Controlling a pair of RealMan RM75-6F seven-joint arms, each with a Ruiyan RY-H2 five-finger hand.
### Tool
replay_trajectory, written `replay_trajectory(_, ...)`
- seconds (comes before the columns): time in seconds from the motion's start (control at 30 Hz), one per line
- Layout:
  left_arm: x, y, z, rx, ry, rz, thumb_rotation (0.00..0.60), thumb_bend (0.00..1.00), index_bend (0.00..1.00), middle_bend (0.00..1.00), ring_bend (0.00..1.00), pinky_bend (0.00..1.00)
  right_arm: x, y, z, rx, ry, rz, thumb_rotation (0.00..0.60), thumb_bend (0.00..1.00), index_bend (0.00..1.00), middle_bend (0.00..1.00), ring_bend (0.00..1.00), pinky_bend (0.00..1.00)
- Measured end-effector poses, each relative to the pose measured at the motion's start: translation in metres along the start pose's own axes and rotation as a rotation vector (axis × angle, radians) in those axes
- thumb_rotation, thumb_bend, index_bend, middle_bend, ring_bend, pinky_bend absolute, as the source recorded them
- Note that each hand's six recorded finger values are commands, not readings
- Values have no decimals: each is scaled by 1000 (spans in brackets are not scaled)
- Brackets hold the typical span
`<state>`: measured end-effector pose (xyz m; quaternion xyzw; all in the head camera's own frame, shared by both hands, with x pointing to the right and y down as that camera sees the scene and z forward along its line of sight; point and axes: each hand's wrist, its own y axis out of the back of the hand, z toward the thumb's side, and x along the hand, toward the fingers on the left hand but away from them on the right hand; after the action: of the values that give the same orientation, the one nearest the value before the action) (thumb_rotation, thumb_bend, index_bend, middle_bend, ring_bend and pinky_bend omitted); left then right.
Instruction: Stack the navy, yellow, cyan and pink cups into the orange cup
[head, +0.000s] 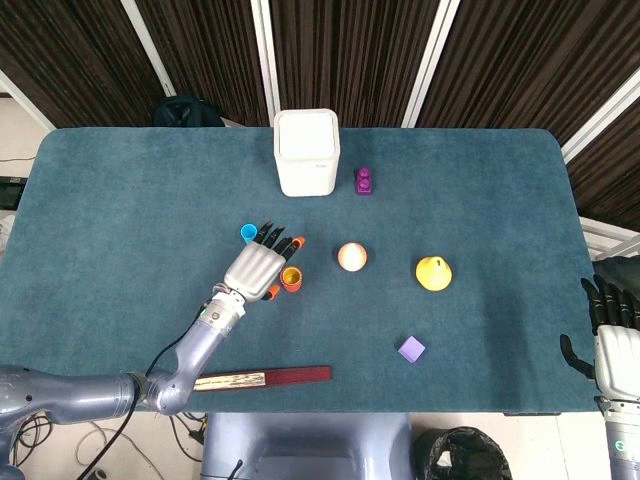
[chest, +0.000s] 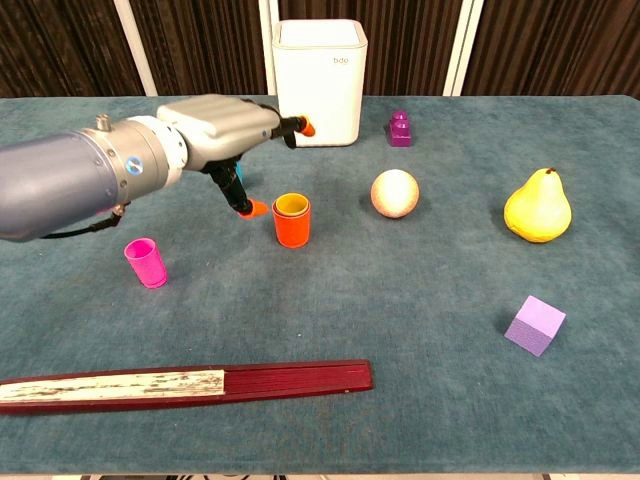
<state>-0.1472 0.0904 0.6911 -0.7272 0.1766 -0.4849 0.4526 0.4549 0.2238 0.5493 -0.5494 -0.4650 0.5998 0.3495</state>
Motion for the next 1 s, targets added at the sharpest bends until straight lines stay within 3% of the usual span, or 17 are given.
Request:
replay_trajectory(0.2,0,16,-19,-31,52,44,600,232,94,153,0,4,0,0,1,0,0,-3,600,430,48,0,44,0)
replay_trajectory(0.47,1,26,-51,-33,134,45,600,232,187,154,0,5,1,-1,2,6,-1,1,600,430,48,0,44,0)
replay_trajectory(1.0,12,14,-85,14,210,-10,600,232,272,154,0,5,-6,-15,-3,28,-19,35,600,430,48,0,44,0)
